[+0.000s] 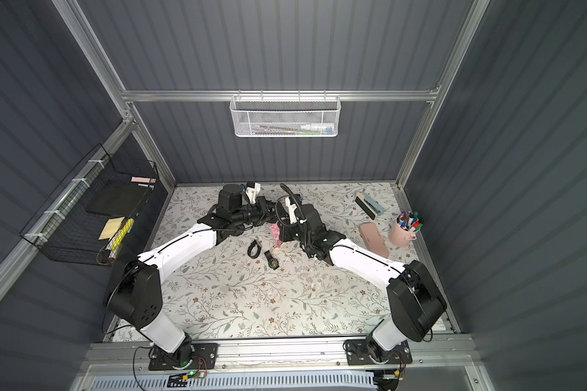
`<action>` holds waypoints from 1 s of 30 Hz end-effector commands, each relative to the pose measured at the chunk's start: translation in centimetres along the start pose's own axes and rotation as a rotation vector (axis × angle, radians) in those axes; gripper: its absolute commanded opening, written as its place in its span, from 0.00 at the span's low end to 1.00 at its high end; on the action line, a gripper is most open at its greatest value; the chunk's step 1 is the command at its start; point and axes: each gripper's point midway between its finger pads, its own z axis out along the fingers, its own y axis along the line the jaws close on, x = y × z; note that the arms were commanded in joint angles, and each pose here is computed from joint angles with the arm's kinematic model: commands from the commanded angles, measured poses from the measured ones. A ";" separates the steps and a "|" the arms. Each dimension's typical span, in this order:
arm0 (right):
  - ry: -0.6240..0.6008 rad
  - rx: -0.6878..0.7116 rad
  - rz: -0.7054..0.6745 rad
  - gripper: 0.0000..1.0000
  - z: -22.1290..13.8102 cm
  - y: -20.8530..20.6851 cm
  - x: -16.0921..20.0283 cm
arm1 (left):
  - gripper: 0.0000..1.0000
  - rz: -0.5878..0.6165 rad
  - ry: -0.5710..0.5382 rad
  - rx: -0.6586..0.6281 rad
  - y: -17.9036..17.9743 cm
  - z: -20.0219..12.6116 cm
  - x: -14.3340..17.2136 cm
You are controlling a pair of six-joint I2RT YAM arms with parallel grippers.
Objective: Wipe the watch dial
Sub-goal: Wipe the dirt from the watch dial.
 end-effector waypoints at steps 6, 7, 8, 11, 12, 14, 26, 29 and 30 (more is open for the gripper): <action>-0.168 0.031 0.031 0.00 -2.3 -0.3 -4.3 | 0.00 -0.014 0.069 0.047 -1.0 -0.1 2.1; -0.181 0.030 0.025 0.00 -2.7 -0.1 -4.7 | 0.00 -0.017 0.069 0.042 -0.7 0.0 2.2; -0.195 0.025 0.014 0.00 -3.1 0.1 -5.2 | 0.00 -0.019 0.067 0.039 -0.5 0.0 2.2; -0.207 -0.019 -0.003 0.00 -3.8 1.4 -6.4 | 0.00 -0.022 0.064 0.033 -0.1 0.1 2.3; -0.199 -0.044 -0.011 0.00 -3.8 2.0 -6.5 | 0.00 -0.026 0.067 0.031 0.0 0.2 2.5; -0.174 -0.082 -0.018 0.00 -3.3 2.8 -6.4 | 0.00 -0.032 0.066 0.037 0.0 0.2 2.6; 0.026 -0.023 0.030 0.00 2.1 1.3 -0.6 | 0.00 -0.052 0.092 0.064 -0.8 0.3 2.9; 0.001 0.113 0.065 0.00 1.5 -1.7 -0.4 | 0.00 -0.047 0.090 0.070 -1.2 0.2 2.8; -0.008 0.138 0.073 0.00 1.2 -2.3 -0.5 | 0.00 -0.047 0.090 0.070 -1.2 0.1 2.8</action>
